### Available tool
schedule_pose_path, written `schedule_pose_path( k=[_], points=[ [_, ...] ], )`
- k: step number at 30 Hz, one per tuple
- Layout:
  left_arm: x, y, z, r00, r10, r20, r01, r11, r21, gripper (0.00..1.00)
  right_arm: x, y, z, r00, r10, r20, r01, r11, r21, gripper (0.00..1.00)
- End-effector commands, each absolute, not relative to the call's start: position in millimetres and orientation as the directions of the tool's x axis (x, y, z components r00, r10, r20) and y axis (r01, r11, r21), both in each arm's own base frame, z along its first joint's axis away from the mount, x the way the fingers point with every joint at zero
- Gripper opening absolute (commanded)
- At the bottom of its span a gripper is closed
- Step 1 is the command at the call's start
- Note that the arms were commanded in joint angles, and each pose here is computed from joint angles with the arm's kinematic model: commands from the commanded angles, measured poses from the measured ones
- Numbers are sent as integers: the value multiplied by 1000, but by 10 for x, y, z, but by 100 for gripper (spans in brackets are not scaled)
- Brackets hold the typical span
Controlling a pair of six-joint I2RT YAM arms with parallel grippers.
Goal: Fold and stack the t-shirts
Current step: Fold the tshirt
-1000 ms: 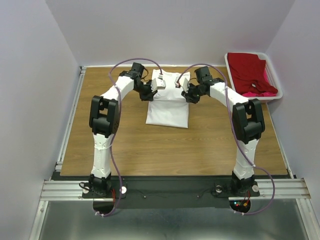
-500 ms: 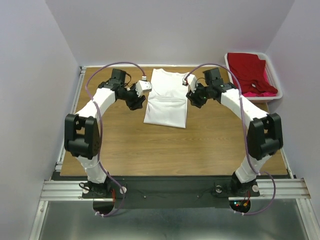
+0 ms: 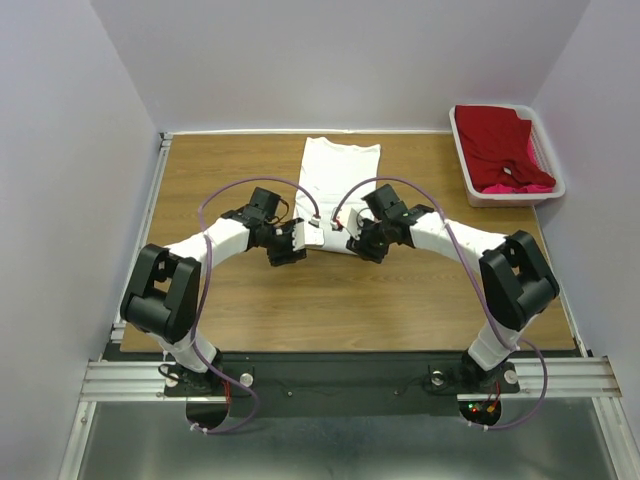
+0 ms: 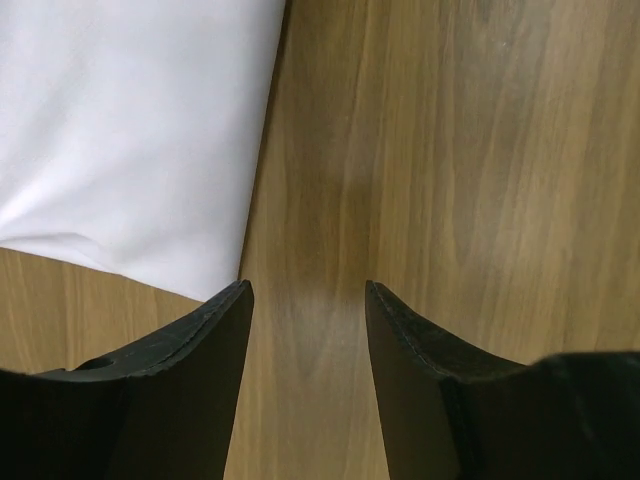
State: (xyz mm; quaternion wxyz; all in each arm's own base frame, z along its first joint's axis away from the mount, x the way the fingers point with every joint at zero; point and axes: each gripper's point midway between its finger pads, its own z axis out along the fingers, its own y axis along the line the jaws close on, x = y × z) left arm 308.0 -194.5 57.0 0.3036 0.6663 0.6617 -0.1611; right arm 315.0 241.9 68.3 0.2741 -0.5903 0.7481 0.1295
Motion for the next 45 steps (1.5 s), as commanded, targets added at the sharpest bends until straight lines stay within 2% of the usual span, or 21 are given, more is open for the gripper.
schedule_pose_path(
  k=[1,9,12,18,22,28,30,34,36,37,38,42,45],
  points=[
    [3362,-1995,765,212,770,-601,928,34,370,60,3405,2527,724,-98,-797,-596,-927,290,-235,47],
    [3483,-1992,556,234,789,-568,923,3,384,60,3444,2457,395,-87,-823,-562,-922,281,-268,44],
    [3528,-1986,461,217,803,-556,931,2,366,58,3428,2437,277,-90,-831,-550,-925,274,-263,39],
    [3489,-1976,349,202,814,-545,946,-17,325,52,3346,2395,228,-91,-833,-546,-928,269,-257,38],
    [3468,-1977,324,175,816,-551,957,-10,289,37,3306,2357,256,-98,-832,-546,-925,278,-258,38],
    [3431,-1999,328,149,812,-565,968,-2,253,13,3280,2337,447,-102,-812,-574,-913,305,-271,45],
    [3436,-2009,335,139,811,-568,970,3,243,9,3255,2337,425,-102,-815,-571,-917,300,-263,45],
    [3427,-2021,338,131,808,-574,973,7,232,3,3269,2313,306,-114,-829,-547,-921,295,-255,34],
    [3424,-2020,353,125,808,-576,974,12,228,1,3269,2327,264,-124,-830,-545,-922,298,-245,21],
    [3410,-2017,365,116,807,-579,976,17,219,0,3291,2337,275,-129,-827,-548,-921,305,-243,7],
    [3391,-2022,369,111,807,-580,978,16,209,0,3308,2341,293,-134,-825,-550,-918,313,-245,1],
    [3395,-2056,681,94,785,-612,979,38,199,0,3358,2307,566,-136,-805,-577,-894,351,-279,1],
    [3403,-2084,1013,76,759,-647,979,67,194,0,3410,2292,982,-119,-780,-614,-876,374,-304,1]
  ],
)
